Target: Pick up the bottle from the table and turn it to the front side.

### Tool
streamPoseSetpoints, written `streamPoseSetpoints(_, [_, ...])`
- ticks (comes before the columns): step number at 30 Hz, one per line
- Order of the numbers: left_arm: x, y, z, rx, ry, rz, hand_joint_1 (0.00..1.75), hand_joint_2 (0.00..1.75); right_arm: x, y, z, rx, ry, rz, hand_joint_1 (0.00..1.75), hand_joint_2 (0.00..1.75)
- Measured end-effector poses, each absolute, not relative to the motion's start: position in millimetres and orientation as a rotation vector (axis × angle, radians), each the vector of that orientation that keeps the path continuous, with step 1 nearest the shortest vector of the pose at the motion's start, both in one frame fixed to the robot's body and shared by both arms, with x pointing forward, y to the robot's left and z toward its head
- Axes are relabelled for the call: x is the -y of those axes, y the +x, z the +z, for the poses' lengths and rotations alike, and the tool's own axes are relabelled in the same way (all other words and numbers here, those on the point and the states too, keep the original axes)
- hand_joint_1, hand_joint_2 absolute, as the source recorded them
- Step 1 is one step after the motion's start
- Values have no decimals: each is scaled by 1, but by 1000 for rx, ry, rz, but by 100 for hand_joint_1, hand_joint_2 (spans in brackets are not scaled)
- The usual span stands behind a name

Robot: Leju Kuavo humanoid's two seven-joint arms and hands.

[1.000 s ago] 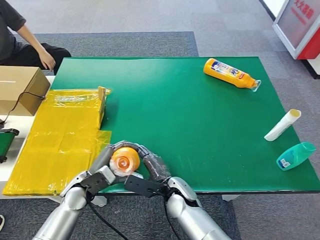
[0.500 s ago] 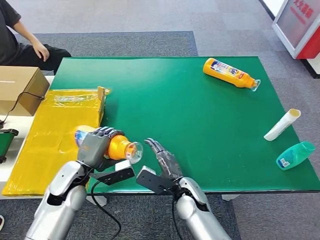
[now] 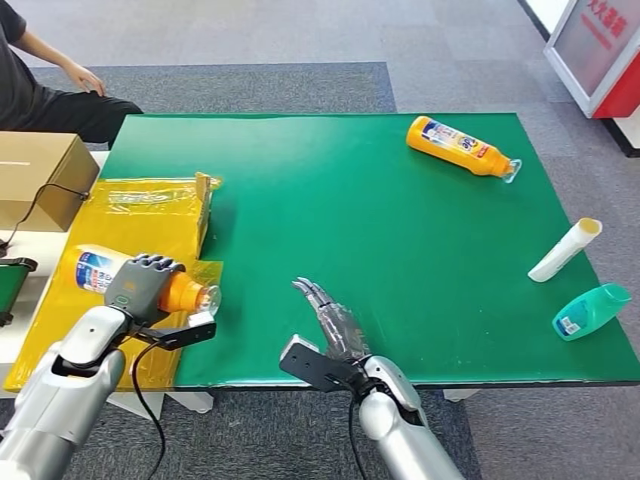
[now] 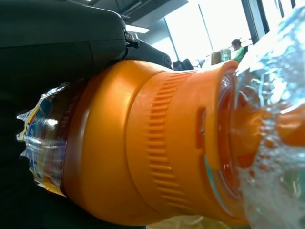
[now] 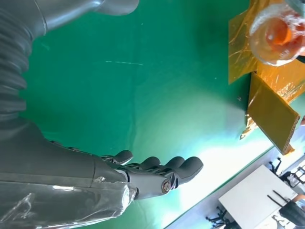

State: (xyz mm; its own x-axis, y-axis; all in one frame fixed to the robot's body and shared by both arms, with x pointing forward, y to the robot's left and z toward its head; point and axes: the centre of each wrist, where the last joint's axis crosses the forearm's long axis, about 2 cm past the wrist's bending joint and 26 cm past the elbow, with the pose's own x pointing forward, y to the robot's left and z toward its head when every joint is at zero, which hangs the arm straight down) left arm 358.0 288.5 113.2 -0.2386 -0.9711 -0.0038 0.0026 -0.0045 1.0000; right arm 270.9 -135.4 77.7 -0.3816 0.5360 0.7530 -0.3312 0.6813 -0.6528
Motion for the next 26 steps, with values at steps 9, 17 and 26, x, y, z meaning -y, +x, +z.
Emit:
streamPoseSetpoints(9, [-289, 372, 97, 1341, 990, -1341, 0, 175, 135, 270, 75, 1730, -156, 932, 0, 175])
streamPoseSetpoints(17, [-280, 374, 96, 1412, 800, -1151, 0, 0, 136, 268, 74, 1723, -153, 926, 0, 175])
streamPoseSetpoints(26, [-290, 346, 120, 1754, 666, -724, 0, 0, 144, 256, 68, 1686, -172, 893, 0, 175])
